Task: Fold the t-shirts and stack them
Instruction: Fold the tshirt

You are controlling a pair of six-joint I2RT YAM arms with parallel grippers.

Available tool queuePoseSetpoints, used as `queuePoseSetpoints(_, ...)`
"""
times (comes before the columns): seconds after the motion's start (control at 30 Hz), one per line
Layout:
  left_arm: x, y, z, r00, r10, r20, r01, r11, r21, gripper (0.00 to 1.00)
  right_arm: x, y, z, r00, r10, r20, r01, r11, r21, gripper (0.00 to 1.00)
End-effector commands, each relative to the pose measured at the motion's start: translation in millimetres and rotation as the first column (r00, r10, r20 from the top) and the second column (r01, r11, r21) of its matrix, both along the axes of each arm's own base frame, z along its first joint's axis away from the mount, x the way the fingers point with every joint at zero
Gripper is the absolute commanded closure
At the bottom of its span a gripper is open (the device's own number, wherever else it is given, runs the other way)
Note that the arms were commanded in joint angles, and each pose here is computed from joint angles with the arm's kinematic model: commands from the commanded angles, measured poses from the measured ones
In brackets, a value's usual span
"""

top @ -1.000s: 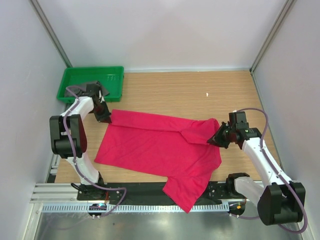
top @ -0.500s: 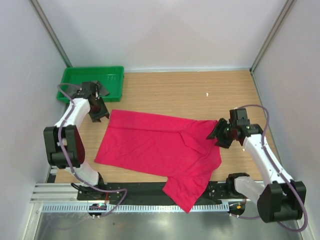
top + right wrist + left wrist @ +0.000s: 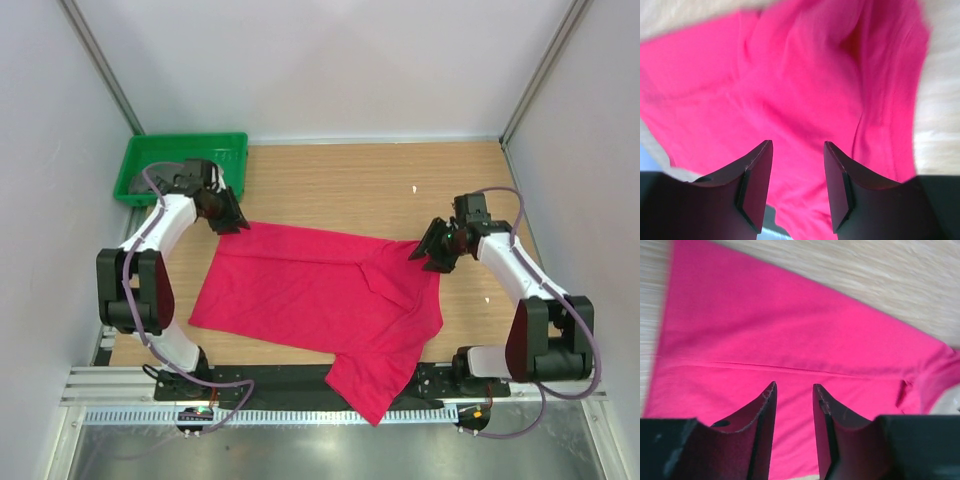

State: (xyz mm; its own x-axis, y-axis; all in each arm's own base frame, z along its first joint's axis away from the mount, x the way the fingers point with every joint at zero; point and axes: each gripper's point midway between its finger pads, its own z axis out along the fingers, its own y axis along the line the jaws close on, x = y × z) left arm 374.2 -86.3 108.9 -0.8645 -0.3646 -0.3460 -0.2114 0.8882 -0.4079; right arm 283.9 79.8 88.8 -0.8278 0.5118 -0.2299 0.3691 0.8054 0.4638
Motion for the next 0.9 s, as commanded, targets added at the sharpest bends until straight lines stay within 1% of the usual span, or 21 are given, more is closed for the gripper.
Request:
queuePoseSetpoints(0.0,-7,-48,20,0.989,-0.123,0.077,0.135,0.977,-0.165,0.63,-42,19,6,0.997,0.069,-0.036,-0.066,0.995,0.069,0.49)
queuePoseSetpoints(0.03,-7,-63,26,0.981,-0.156,0.116,0.176,0.966,-0.191,0.61,-49,18,4,0.996,0.076,-0.04,-0.073,0.995,0.065,0.48)
queuePoseSetpoints(0.07,-11,-78,29,0.974,-0.186,0.13,0.212,0.952,-0.223,0.59,-56,18,5,0.997,0.074,-0.035,-0.072,0.995,0.064,0.49)
queuePoseSetpoints(0.1,-29,-109,30,0.953,-0.272,0.133,0.3,0.911,-0.282,0.58,-69,18,-5,0.995,0.074,-0.072,-0.069,0.995,0.071,0.5)
queuePoseSetpoints(0.13,-28,-129,35,0.942,-0.29,0.169,0.331,0.887,-0.321,0.58,-75,21,-8,0.994,0.072,-0.079,-0.065,0.994,0.092,0.52)
queuePoseSetpoints(0.17,-34,-145,35,0.93,-0.32,0.179,0.364,0.866,-0.342,0.58,-77,23,-11,0.995,0.076,-0.072,-0.068,0.992,0.109,0.55)
queuePoseSetpoints(0.2,-45,-175,36,0.9,-0.383,0.211,0.435,0.823,-0.364,0.59,-87,26,-19,0.992,0.079,-0.1,-0.066,0.989,0.129,0.61)
queuePoseSetpoints(0.23,-50,-192,29,0.889,-0.41,0.204,0.458,0.803,-0.382,0.61,-90,27,-23,0.991,0.078,-0.108,-0.063,0.989,0.135,0.65)
queuePoseSetpoints(0.27,-56,-206,26,0.888,-0.421,0.186,0.459,0.788,-0.411,0.64,-90,28,-24,0.992,0.072,-0.104,-0.057,0.988,0.142,0.66)
queuePoseSetpoints(0.3,-68,-227,24,0.869,-0.46,0.181,0.491,0.761,-0.424,0.68,-95,28,-29,0.991,0.073,-0.115,-0.056,0.988,0.144,0.67)
queuePoseSetpoints(0.33,-67,-240,26,0.858,-0.471,0.207,0.511,0.743,-0.433,0.68,-97,27,-31,0.991,0.073,-0.116,-0.056,0.988,0.143,0.67)
queuePoseSetpoints(0.37,-69,-250,13,0.86,-0.478,0.18,0.505,0.74,-0.444,0.68,-99,28,-33,0.989,0.076,-0.124,-0.058,0.987,0.147,0.67)
queuePoseSetpoints(0.4,-77,-267,14,0.849,-0.494,0.187,0.52,0.72,-0.46,0.66,-103,28,-38,0.986,0.087,-0.143,-0.065,0.987,0.149,0.66)
queuePoseSetpoints(0.47,-82,-284,2,0.847,-0.507,0.163,0.516,0.705,-0.486,0.66,-105,28,-40,0.986,0.093,-0.142,-0.071,0.986,0.151,0.66)
queuePoseSetpoints(0.5,-89,-295,0,0.841,-0.518,0.157,0.519,0.692,-0.501,0.66,-106,29,-41,0.986,0.09,-0.143,-0.067,0.985,0.159,0.66)
queuePoseSetpoints(0.57,-103,-309,-13,0.831,-0.543,0.121,0.522,0.686,-0.507,0.66,-106,28,-41,0.987,0.081,-0.141,-0.06,0.987,0.147,0.65)
queuePoseSetpoints(0.67,-111,-325,-17,0.818,-0.562,0.124,0.539,0.671,-0.509,0.67,-104,24,-43,0.988,0.062,-0.143,-0.045,0.991,0.125,0.65)
queuePoseSetpoints(0.77,-113,-331,-25,0.818,-0.567,0.103,0.535,0.682,-0.499,0.66,-106,22,-48,0.985,0.056,-0.162,-0.037,0.993,0.114,0.65)
queuePoseSetpoints(0.87,-113,-335,-32,0.821,-0.564,0.09,0.529,0.691,-0.493,0.64,-103,21,-50,0.988,0.045,-0.15,-0.028,0.994,0.109,0.66)
